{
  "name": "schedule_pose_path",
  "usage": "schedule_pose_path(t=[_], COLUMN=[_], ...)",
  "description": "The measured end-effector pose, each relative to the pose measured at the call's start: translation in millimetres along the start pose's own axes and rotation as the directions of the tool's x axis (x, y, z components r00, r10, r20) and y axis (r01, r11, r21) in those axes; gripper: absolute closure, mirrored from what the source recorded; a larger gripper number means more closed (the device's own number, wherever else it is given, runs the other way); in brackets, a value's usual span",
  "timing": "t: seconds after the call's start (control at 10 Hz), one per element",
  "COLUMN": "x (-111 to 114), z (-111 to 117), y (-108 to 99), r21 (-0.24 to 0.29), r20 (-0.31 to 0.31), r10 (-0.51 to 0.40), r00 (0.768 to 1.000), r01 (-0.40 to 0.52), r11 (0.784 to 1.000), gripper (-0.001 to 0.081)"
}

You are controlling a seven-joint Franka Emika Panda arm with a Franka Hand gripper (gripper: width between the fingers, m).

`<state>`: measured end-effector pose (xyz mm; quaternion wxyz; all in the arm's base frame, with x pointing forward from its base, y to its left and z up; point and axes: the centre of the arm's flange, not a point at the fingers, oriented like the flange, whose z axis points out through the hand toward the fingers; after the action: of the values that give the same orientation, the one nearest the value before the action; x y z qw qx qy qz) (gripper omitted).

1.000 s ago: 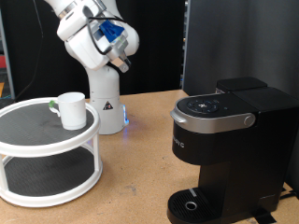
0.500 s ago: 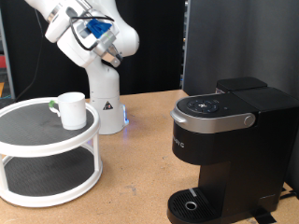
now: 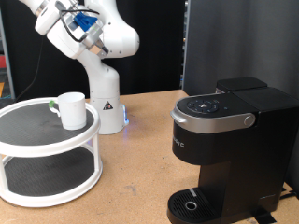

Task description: Make a cup of coffee with the keurig machine

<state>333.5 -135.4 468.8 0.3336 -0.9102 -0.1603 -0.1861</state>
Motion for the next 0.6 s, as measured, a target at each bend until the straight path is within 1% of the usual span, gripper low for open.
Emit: schedule_pose_path(t=[0.1,0.2,0.3,0.4,0.5,0.6], x=[0.8,-1.4,-7.2,-16.4,-27.7,-41.0], z=[-0.4,-2.3,-5.6,-11.5,-19.5,-28.3], y=[2.2,6.3,10.6,15.0,17.9,20.3], r21=[0.006,0.013,0.022,0.033,0.053,0.08], r20=[-0.038,-0.092,-0.141,-0.18,-0.207,-0.215], r10=[0.015,0.021,0.015,-0.001,-0.026,-0.051], r00=[0.999,0.996,0.99,0.984,0.978,0.975], r01=[-0.014,-0.02,-0.012,0.007,0.038,0.069], r11=[1.0,1.0,1.0,0.999,0.998,0.994], gripper=[0.0799,0.0799,0.0799,0.0799,0.0799,0.0799])
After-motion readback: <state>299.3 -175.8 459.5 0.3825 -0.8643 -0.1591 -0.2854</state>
